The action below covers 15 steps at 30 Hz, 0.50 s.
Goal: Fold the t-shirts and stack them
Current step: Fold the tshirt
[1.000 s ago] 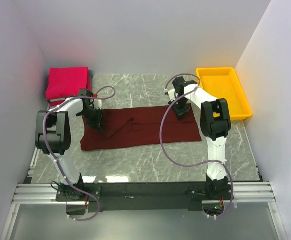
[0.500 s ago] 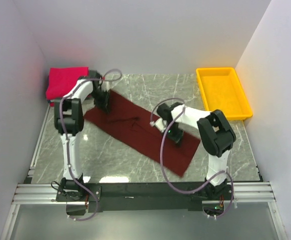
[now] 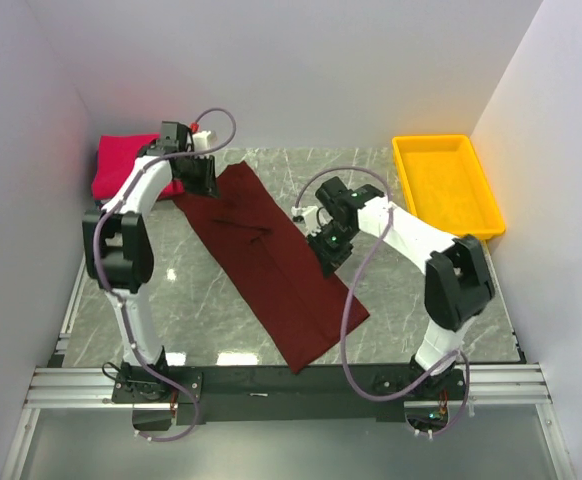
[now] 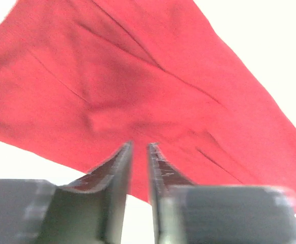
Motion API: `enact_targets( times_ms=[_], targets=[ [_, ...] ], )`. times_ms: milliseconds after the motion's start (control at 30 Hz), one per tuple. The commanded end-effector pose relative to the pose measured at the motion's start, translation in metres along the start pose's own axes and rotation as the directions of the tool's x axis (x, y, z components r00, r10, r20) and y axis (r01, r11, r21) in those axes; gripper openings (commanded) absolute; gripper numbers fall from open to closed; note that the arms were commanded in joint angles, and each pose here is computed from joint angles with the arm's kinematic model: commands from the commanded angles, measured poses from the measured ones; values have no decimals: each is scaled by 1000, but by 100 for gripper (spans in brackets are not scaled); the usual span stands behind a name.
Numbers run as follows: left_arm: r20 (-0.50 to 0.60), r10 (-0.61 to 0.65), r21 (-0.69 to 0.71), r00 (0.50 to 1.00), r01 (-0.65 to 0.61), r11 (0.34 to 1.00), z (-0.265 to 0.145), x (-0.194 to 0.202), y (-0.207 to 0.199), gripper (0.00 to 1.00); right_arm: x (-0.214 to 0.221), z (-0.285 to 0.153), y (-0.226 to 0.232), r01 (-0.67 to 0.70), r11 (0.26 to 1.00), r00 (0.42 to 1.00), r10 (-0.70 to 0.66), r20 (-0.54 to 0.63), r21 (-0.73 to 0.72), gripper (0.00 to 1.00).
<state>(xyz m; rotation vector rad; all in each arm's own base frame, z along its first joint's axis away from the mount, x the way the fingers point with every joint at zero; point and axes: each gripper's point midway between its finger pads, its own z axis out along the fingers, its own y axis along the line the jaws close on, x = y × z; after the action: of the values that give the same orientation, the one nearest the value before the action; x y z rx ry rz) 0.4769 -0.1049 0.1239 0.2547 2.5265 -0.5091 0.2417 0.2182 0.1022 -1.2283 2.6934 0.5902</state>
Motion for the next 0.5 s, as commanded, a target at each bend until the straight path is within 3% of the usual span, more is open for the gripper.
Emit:
enact_targets(
  times_ms=[0, 233, 467],
  targets=[
    [-85, -90, 54, 992, 95, 994, 6, 36, -23, 20, -6, 28, -19, -44, 998, 998, 46, -41, 44, 13],
    [-185, -153, -20, 971, 152, 988, 32, 80, -11, 13, 9, 68, -24, -113, 994, 982, 111, -150, -1, 11],
    [-230, -150, -88, 962, 133, 987, 67, 86, 10, 12, 41, 89, 12, -155, 983, 962, 127, -243, -99, 10]
  ],
)
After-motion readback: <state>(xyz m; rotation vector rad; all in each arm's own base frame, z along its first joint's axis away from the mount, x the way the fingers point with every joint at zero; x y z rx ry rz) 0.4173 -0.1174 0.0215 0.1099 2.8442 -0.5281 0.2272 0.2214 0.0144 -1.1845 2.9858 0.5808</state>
